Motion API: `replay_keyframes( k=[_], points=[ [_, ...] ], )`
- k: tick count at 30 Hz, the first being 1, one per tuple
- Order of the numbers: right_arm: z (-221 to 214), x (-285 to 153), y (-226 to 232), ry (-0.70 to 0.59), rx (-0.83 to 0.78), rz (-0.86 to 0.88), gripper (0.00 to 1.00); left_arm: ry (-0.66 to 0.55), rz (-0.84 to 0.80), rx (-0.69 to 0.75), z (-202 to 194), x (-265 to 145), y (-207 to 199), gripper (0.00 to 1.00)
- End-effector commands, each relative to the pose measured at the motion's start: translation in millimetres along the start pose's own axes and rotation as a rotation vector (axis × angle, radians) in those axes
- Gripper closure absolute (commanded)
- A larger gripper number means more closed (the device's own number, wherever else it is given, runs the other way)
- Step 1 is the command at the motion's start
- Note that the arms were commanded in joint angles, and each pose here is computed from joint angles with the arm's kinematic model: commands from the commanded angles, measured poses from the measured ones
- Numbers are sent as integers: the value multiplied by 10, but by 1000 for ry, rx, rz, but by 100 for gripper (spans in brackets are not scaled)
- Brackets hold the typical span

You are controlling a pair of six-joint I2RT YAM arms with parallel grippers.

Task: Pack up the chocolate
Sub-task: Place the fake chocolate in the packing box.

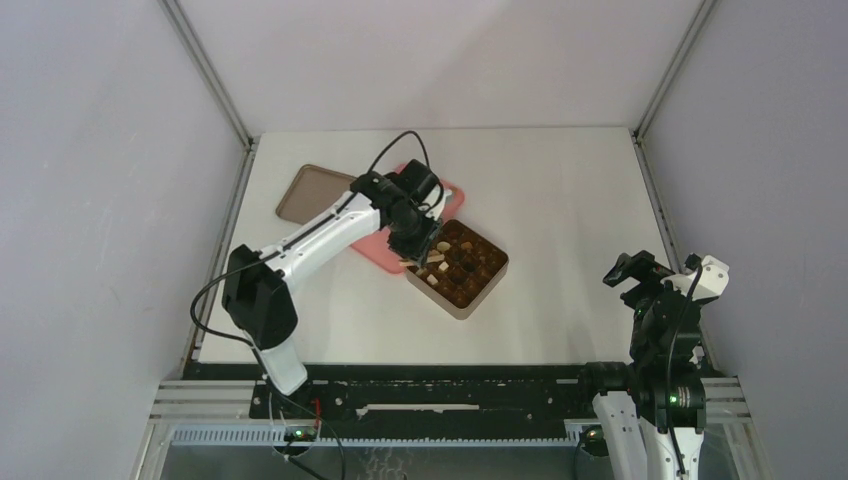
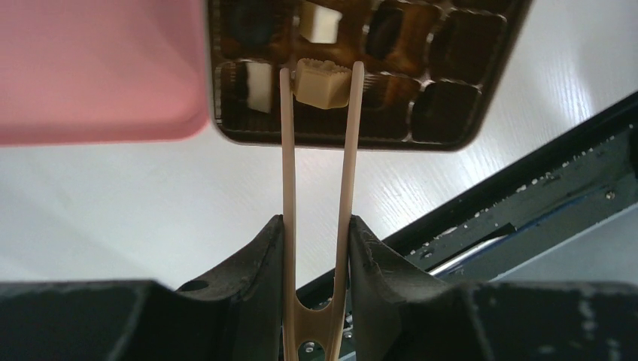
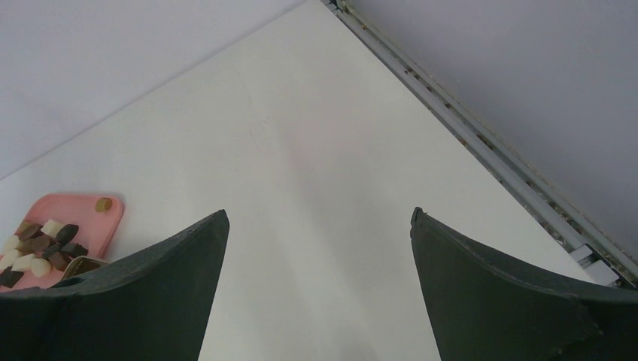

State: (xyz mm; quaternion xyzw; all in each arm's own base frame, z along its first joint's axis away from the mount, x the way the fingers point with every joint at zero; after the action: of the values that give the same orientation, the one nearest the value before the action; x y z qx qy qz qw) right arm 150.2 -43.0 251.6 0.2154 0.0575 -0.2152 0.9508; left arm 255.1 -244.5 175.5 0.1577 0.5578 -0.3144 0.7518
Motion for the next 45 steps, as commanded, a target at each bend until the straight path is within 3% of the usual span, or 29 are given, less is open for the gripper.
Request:
replay_keyframes(
  k=[1, 8, 26, 33, 45],
  points=[
    [55, 2, 35, -28, -4, 22, 1, -35, -45, 61, -5, -99, -275, 76],
    [51, 4, 36, -26, -5, 22, 1, 13, -64, 130, -103, 59, -546, 74],
    [55, 2, 32, -29, -4, 21, 1, 112, -12, 155, -260, 382, -499, 66],
    [52, 9, 34, -31, -7, 23, 1, 111, -15, 161, -272, 357, -500, 57],
    [50, 11, 34, -30, -8, 23, 1, 60, 20, 164, -193, 93, -400, 57]
  ],
)
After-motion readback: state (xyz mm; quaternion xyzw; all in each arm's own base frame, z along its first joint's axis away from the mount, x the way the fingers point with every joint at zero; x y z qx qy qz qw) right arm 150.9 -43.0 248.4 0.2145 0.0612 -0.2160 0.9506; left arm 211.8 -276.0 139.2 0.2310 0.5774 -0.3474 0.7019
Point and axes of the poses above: each gripper's point midway between its finger pads, its own x axis out along the fingers, its own y axis along the line the jaws close on, z = x × y, the point moved 3 cm from there along -x, back along the fingers, and after that the axes turned 8 degrees about x, right-handed, at the moved point
